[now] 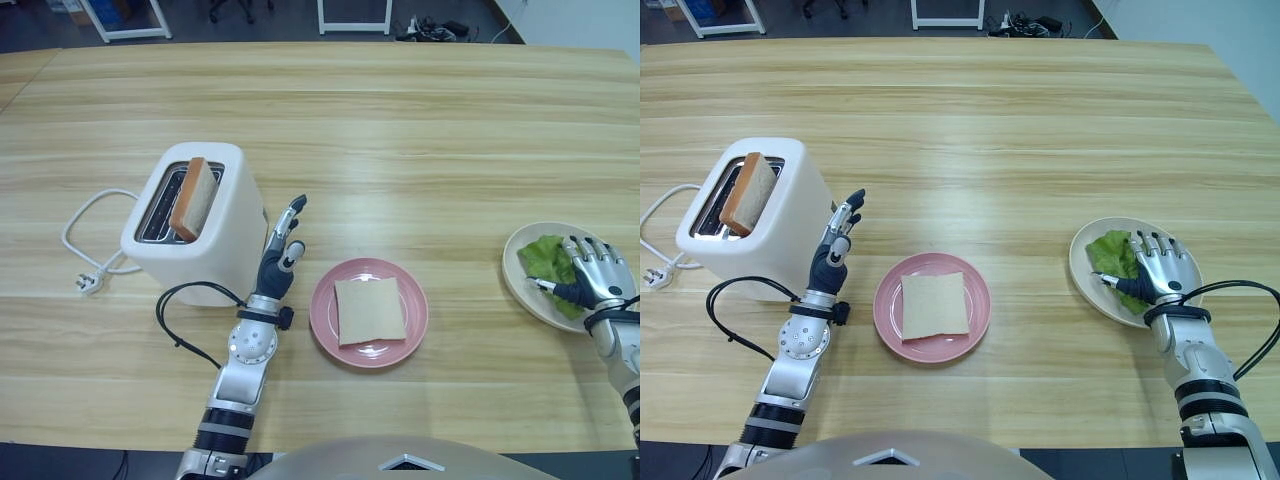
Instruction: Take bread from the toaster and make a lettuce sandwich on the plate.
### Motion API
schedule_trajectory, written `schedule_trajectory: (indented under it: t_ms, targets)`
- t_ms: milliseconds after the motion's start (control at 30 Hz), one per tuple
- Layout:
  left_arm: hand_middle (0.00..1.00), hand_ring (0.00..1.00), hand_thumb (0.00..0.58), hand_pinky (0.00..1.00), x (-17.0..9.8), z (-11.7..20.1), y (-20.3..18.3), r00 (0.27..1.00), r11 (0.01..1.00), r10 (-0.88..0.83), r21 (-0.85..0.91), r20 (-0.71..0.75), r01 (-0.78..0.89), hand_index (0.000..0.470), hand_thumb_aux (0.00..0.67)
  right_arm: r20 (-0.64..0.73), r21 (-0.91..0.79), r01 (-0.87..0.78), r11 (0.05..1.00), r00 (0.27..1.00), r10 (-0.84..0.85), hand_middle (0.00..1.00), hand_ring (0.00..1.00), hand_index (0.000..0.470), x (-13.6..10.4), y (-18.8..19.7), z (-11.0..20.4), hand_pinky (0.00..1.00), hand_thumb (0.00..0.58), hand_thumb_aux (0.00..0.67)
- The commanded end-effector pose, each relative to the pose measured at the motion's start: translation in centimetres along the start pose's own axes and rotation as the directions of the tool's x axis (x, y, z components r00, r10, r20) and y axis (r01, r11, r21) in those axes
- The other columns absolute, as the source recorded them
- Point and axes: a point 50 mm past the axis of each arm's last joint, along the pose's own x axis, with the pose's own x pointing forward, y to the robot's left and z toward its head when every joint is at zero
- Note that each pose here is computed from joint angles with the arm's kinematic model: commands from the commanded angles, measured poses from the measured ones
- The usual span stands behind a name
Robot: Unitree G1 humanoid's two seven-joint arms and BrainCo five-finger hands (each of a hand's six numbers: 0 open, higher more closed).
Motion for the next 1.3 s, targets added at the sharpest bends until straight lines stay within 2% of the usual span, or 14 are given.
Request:
schedule_trajectory:
  t_ms: [33, 67, 167, 233, 400, 500, 600, 733, 833, 933, 1000, 1100, 1300]
  targets:
    - [0.0, 0.0, 0.0, 0.0, -0.1, -0.4, 0.0, 1.0, 1.0, -0.004, 0.014, -0.024, 0.005, 0.0, 0.0, 0.0, 0.0, -0.004, 1.0, 1.0, 0.004, 0.0, 0.0, 0.31, 0.3, -0.4, -0.2, 0.0, 0.512, 0.441]
    - [0.0, 0.0, 0.0, 0.0, -0.2, -0.4, 0.0, 1.0, 1.0, -0.004, 0.016, -0.025, 0.004, 0.0, 0.0, 0.001, -0.002, -0.006, 1.0, 1.0, 0.006, 0.0, 0.0, 0.365, 0.3, -0.5, -0.3, 0.0, 0.551, 0.52]
    - [0.0, 0.0, 0.0, 0.0, -0.2, -0.5, 0.0, 1.0, 1.0, -0.003, 0.021, -0.029, 0.004, 0.0, 0.0, 0.001, 0.0, 0.006, 1.0, 1.0, -0.006, 0.0, 0.0, 0.444, 0.2, -0.8, -0.4, 0.0, 0.578, 0.633]
    - [0.0, 0.0, 0.0, 0.0, -0.2, -0.6, -0.1, 0.999, 1.0, -0.004, 0.026, -0.032, 0.005, 0.0, 0.0, 0.005, 0.008, 0.046, 0.999, 0.999, -0.046, 0.0, 0.0, 0.47, 0.3, -1.4, -0.3, 0.0, 0.58, 0.67]
    - [0.0, 0.0, 0.0, 0.0, -0.3, -0.8, -0.2, 0.999, 1.0, -0.002, 0.028, -0.037, 0.003, 0.0, 0.0, 0.054, 0.074, 0.267, 0.961, 0.961, -0.271, 0.0, 0.0, 0.47, 0.0, -5.5, 1.5, 0.0, 0.58, 0.67]
    - [0.0, 0.0, 0.0, 0.0, -0.2, -1.0, -0.1, 0.999, 1.0, 0.01, -0.001, -0.047, -0.01, 0.0, 0.0, 0.116, 0.198, 0.439, 0.876, 0.877, -0.466, 0.0, 0.0, 0.47, -0.8, -9.7, 4.7, 0.0, 0.58, 0.67]
    - [0.0, 0.0, 0.0, 0.0, 0.0, -1.4, 0.0, 0.997, 0.998, 0.031, -0.051, -0.067, -0.034, 0.0, 0.0, 0.213, 0.338, 0.51, 0.791, 0.777, -0.592, 0.0, 0.0, 0.47, -1.8, -12.7, 9.3, 0.0, 0.58, 0.67]
    - [0.0, 0.0, 0.0, 0.0, 0.2, -1.8, 0.0, 0.996, 0.996, 0.039, -0.08, -0.082, -0.045, 0.0, 0.0, 0.39, 0.456, 0.407, 0.792, 0.708, -0.589, 0.0, 0.0, 0.47, -2.6, -12.6, 16.3, 0.0, 0.58, 0.67]
    - [0.0, 0.0, 0.0, 0.0, 0.3, -1.8, 0.0, 0.996, 0.995, 0.037, -0.086, -0.082, -0.044, 0.0, 0.0, 0.52, 0.478, 0.266, 0.837, 0.682, -0.514, 0.0, 0.0, 0.47, -3.7, -10.3, 20.8, 0.0, 0.58, 0.67]
    - [0.0, 0.0, 0.0, 0.0, 0.2, -1.9, -0.2, 0.996, 0.995, 0.034, -0.089, -0.087, -0.042, 0.0, 0.0, 0.619, 0.452, 0.146, 0.88, 0.659, -0.428, 0.0, 0.0, 0.47, -4.9, -7.7, 23.9, 0.0, 0.58, 0.67]
    - [0.0, 0.0, 0.0, 0.0, 0.2, -2.0, -0.3, 0.995, 0.995, 0.032, -0.089, -0.089, -0.04, 0.0, 0.0, 0.674, 0.415, 0.077, 0.907, 0.643, -0.363, 0.0, 0.0, 0.47, -5.9, -6.0, 25.0, 0.0, 0.58, 0.67]
    - [0.0, 0.0, 0.0, 0.0, 0.2, -2.1, -0.3, 0.995, 0.996, 0.028, -0.087, -0.094, -0.037, 0.0, 0.0, 0.715, 0.387, 0.019, 0.922, 0.625, -0.313, 0.0, 0.0, 0.47, -7.5, -5.0, 25.1, 0.0, 0.58, 0.67]
    - [0.0, 0.0, 0.0, 0.0, 0.2, -2.3, -0.5, 0.994, 0.996, 0.026, -0.083, -0.104, -0.035, 0.0, 0.0, 0.705, 0.387, 0.06, 0.92, 0.624, -0.337, 0.0, 0.0, 0.47, -8.0, -6.3, 23.7, 0.0, 0.58, 0.67]
